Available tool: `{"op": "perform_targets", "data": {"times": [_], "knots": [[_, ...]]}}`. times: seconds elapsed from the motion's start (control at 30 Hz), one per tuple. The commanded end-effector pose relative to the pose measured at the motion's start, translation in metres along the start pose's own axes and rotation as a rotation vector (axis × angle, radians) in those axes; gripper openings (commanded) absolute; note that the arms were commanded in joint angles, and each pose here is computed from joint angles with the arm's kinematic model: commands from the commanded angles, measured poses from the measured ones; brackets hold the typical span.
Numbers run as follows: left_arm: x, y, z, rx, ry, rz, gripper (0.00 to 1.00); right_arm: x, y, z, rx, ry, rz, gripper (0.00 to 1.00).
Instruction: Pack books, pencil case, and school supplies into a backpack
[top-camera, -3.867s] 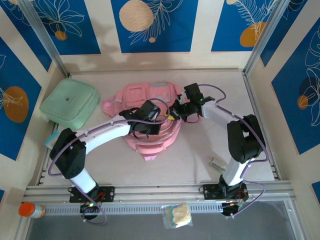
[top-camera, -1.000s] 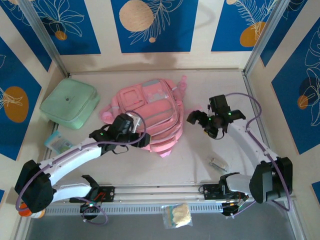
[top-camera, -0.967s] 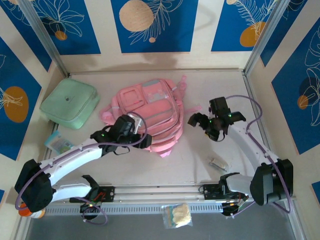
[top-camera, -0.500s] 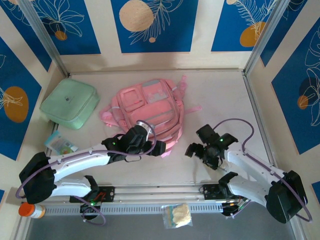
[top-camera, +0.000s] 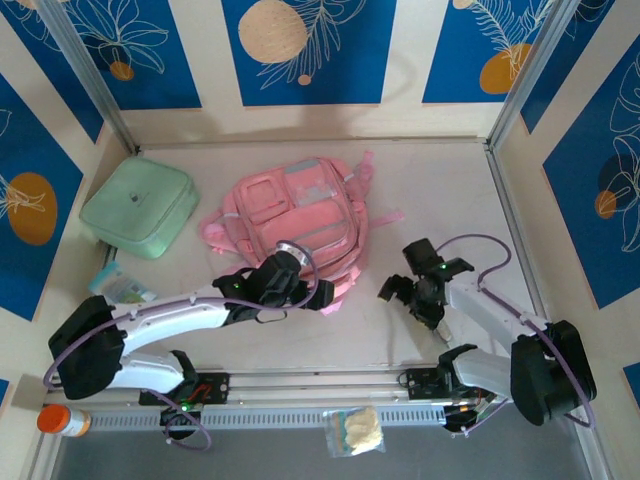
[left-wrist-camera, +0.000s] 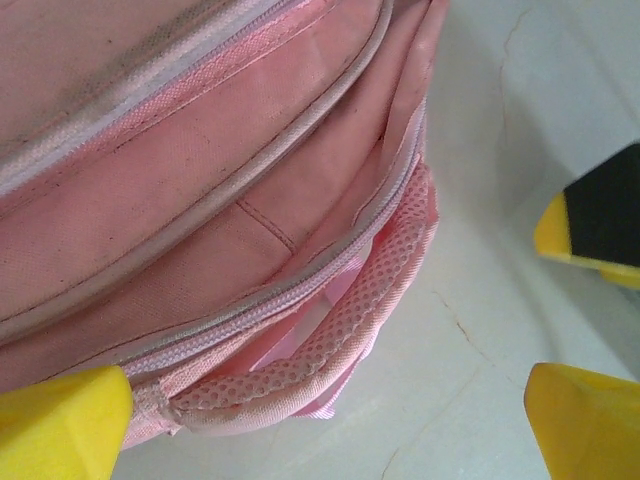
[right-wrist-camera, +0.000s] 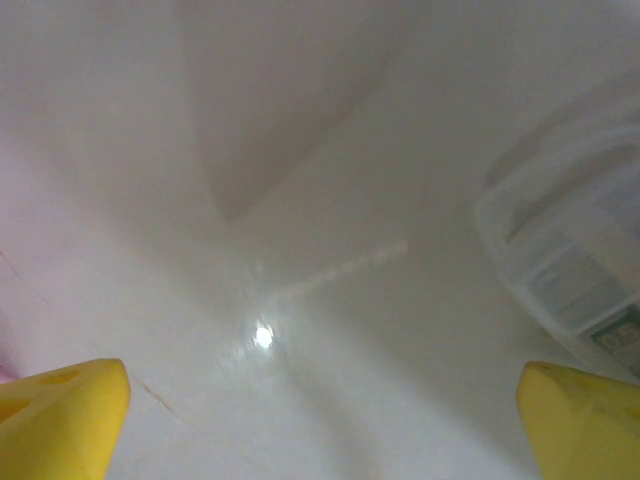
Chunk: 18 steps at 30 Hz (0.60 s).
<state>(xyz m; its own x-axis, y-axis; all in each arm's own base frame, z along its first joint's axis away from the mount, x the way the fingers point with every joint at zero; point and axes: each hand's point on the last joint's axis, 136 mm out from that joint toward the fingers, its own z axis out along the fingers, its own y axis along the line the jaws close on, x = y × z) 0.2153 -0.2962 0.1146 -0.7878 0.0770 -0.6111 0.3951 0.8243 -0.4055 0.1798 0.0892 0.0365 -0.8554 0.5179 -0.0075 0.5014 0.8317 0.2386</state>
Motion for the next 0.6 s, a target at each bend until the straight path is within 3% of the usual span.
{"op": "perform_targets", "data": {"times": [0.0, 0.1, 0.23, 0.57], "knots": [[-0.017, -0.014, 0.004, 0.027, -0.047, -0.003, 0.99, -0.031, 0.003, -0.011, -0.028, -0.060, -0.034, 0.99], [-0.018, -0.015, 0.011, 0.016, -0.035, 0.005, 0.99, -0.053, -0.005, -0.018, -0.022, -0.100, -0.016, 0.99], [-0.019, -0.019, 0.016, 0.029, -0.039, 0.004, 0.99, -0.062, -0.004, -0.025, -0.107, -0.055, 0.045, 0.99], [-0.022, -0.025, 0.015, 0.053, -0.042, 0.018, 1.00, -0.051, -0.062, -0.033, 0.134, -0.119, 0.223, 0.99]]}}
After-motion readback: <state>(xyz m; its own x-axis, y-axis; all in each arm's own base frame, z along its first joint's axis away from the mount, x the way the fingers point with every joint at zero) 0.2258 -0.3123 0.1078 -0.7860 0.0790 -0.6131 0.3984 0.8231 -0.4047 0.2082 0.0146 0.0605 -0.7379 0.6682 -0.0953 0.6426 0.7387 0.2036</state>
